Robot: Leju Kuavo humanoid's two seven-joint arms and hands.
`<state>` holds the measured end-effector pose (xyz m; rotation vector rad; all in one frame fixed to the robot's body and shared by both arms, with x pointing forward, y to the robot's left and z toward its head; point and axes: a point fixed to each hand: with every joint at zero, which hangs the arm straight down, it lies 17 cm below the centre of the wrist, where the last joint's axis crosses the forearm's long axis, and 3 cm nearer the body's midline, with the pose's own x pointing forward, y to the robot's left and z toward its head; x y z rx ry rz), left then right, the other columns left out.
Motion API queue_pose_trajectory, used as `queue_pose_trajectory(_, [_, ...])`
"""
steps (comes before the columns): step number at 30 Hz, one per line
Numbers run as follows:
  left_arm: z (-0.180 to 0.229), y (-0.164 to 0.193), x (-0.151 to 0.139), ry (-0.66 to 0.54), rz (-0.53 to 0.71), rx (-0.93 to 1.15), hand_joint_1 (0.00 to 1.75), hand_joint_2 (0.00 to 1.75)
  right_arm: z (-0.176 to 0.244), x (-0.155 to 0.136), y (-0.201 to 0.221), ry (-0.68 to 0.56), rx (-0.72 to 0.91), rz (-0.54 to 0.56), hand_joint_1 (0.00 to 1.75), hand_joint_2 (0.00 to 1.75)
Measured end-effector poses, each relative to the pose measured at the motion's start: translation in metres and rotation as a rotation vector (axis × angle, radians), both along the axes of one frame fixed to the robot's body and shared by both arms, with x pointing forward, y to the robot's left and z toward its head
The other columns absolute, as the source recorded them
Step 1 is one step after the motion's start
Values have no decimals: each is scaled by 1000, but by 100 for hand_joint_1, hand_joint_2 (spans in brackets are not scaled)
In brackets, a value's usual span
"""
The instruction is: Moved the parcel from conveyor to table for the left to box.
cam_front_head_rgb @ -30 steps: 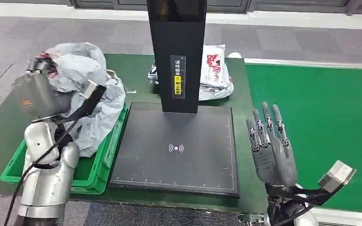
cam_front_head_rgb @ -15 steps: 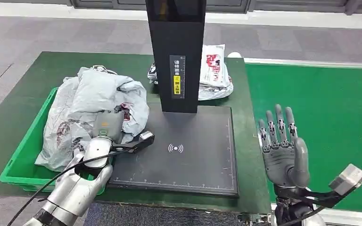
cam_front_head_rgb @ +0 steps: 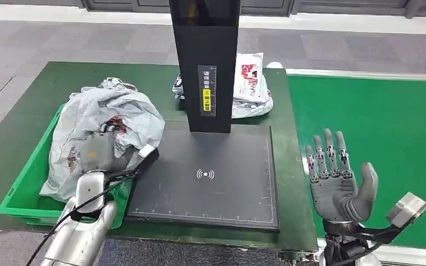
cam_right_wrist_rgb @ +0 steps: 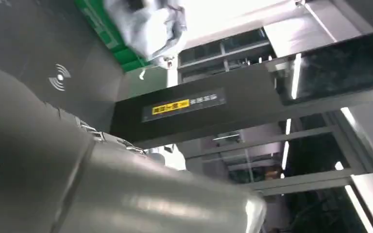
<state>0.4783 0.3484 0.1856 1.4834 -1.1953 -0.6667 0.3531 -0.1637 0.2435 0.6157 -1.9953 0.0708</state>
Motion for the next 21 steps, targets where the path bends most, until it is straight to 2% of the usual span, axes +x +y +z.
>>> queue_pose_trajectory(2, [31,3,-9,-160,-36,-85,0,0,-5,-3,0,8,-2,-4,0,0])
queue_pose_trajectory(4, [68,-11,-21,-360,-170,-220,0,0,-8,-9,0,9,-12,-7,0,0])
queue_pose_trajectory(6, [108,-19,-47,-580,-261,-296,0,0,-9,-13,0,7,-12,-8,0,0])
queue_pose_trajectory(9, [157,-21,-88,-799,-272,-236,0,0,-12,-15,1,10,-22,-8,0,0])
queue_pose_trajectory(12, [170,-8,-103,-832,-202,-182,0,0,-12,-16,1,9,-24,-8,0,0])
queue_pose_trajectory(17, [161,43,-95,-733,25,-118,0,0,-11,-17,2,11,-25,3,0,0])
queue_pose_trajectory(21, [154,70,-94,-705,98,-80,0,0,-11,-17,2,9,-25,4,0,0])
